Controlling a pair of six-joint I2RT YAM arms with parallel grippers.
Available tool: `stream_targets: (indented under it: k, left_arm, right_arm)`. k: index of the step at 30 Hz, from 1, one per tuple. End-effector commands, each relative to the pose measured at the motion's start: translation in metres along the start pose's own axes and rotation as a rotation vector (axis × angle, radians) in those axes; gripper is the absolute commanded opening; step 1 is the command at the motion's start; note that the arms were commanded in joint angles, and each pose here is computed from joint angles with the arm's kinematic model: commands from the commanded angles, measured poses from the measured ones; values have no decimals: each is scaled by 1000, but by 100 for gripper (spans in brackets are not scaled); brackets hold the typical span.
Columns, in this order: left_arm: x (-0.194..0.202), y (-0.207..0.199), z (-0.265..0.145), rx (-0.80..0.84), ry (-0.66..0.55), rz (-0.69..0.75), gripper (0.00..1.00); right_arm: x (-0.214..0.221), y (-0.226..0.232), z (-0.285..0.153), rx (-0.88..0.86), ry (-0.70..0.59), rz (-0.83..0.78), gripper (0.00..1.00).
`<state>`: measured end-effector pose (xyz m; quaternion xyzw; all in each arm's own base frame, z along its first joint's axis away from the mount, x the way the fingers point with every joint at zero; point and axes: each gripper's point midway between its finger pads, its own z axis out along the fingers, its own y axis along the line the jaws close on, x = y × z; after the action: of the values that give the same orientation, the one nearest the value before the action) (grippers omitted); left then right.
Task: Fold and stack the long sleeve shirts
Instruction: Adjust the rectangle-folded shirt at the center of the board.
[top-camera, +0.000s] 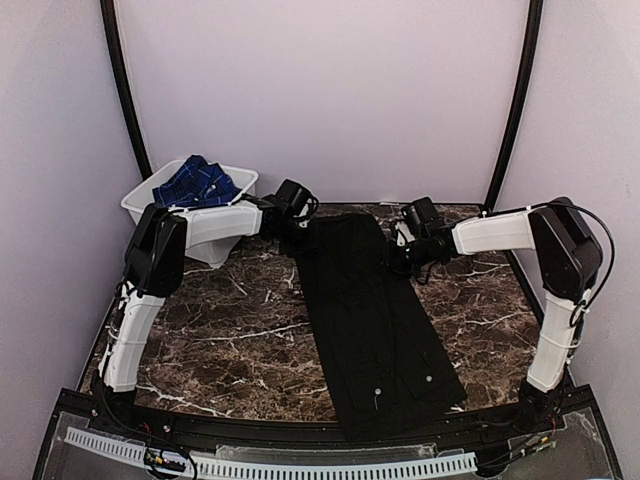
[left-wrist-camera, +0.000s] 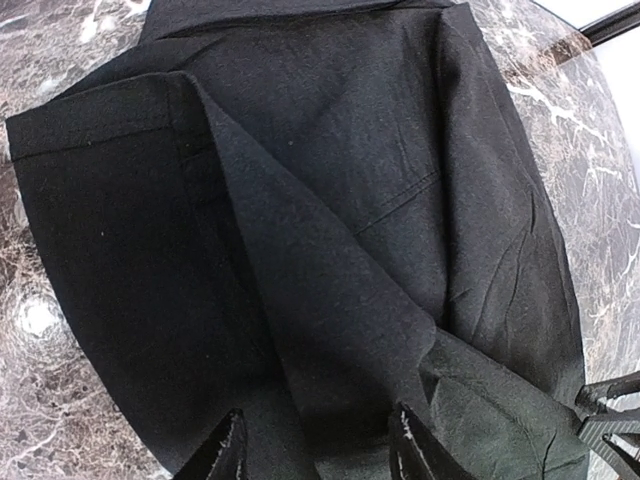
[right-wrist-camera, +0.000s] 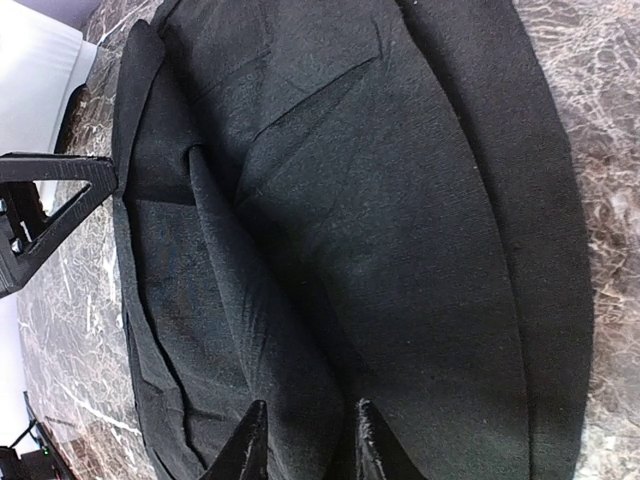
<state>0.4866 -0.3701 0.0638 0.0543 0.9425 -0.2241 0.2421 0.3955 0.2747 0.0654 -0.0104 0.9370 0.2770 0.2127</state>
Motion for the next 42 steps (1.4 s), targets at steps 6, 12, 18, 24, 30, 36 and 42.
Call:
stream_targets:
  k: [6, 12, 18, 24, 30, 36, 42]
  left_arm:
    - [-14, -18, -2, 94, -23, -43, 34]
    - [-14, -20, -1, 112, -19, -54, 15]
    - [-17, -22, -3, 123, -26, -55, 0]
    - [-24, -19, -5, 112, -45, -50, 0]
    - [-35, -7, -11, 74, -72, -65, 0]
    - [-38, -2, -11, 66, -83, -66, 0]
    - [-32, -6, -7, 104, -57, -66, 24]
  right_arm:
    - [5, 6, 9, -44, 9, 8, 24]
    - [7, 6, 10, -44, 13, 9, 18]
    - [8, 3, 7, -27, 8, 10, 0]
    - [0, -5, -4, 37, -41, 3, 0]
    - [2, -10, -9, 58, -54, 6, 0]
    - [2, -12, -10, 63, -63, 12, 0]
    - [2, -12, -7, 61, -57, 14, 0]
